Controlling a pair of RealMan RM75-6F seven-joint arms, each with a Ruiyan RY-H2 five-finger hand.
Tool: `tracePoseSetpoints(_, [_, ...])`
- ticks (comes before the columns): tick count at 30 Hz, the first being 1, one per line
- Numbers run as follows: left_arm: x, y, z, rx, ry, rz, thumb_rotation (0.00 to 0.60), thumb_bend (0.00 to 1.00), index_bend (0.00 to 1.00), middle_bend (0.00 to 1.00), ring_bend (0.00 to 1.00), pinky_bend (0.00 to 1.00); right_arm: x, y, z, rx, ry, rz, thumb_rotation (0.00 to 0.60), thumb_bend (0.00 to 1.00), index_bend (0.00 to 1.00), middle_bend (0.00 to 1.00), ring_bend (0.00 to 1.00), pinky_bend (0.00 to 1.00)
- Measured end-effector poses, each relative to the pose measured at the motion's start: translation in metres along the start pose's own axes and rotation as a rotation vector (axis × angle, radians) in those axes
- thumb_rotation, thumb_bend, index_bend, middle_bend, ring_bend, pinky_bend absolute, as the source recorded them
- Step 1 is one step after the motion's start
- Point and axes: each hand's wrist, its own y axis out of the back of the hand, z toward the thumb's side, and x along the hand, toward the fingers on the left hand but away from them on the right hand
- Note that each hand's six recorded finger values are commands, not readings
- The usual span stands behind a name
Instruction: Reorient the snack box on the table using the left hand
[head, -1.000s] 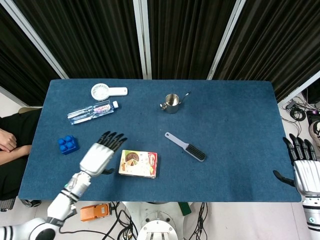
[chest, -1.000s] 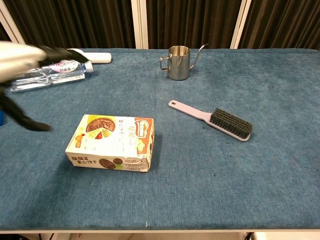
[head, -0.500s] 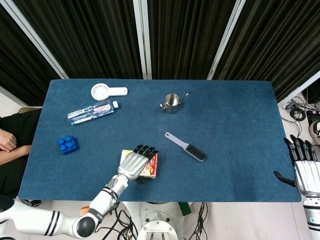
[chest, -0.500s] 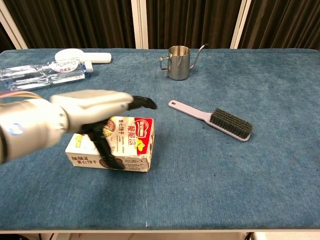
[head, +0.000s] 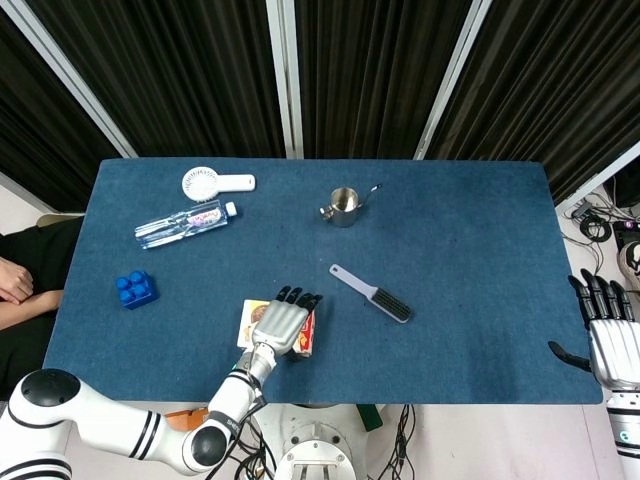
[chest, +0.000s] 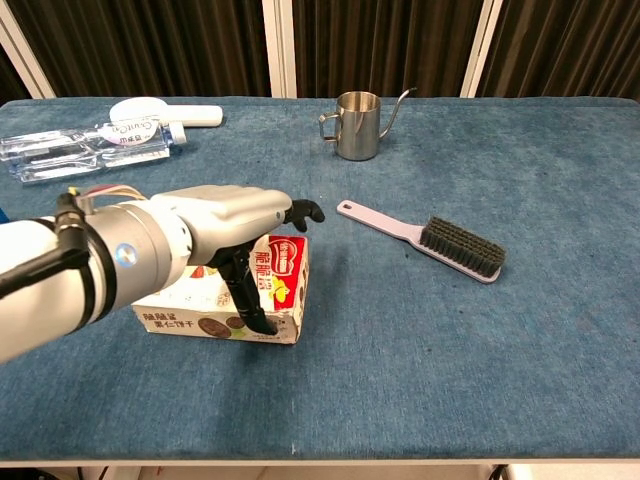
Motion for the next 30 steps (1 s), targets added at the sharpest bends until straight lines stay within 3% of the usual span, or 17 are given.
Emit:
tracePoseSetpoints(8, [0.004,-0.003,0.003,0.059,0.045,-0.004,0.600,0.02,0.11,0.16,0.08,0.00,-0.002,-0.003,0.000,-0.002,0.000,0.011,0.600,0.22,0.00,0.04,0.00,0.00])
tracePoseSetpoints(24, [0.007,-0.012,0.024,0.315,0.110,0.023,0.600,0.05,0.19,0.24,0.16,0.02,-0.002,-0.008,-0.007,-0.012,-0.016,0.025,0.600,0.22,0.00,0.04,0.00,0.00])
tracePoseSetpoints(30, [0.007,-0.010,0.027,0.327,0.112,0.046,0.600,0.14,0.29,0.35,0.26,0.07,-0.002,-0.010,-0.008,-0.016,-0.018,0.029,0.600,0.22,0.00,0.04,0.00,0.00])
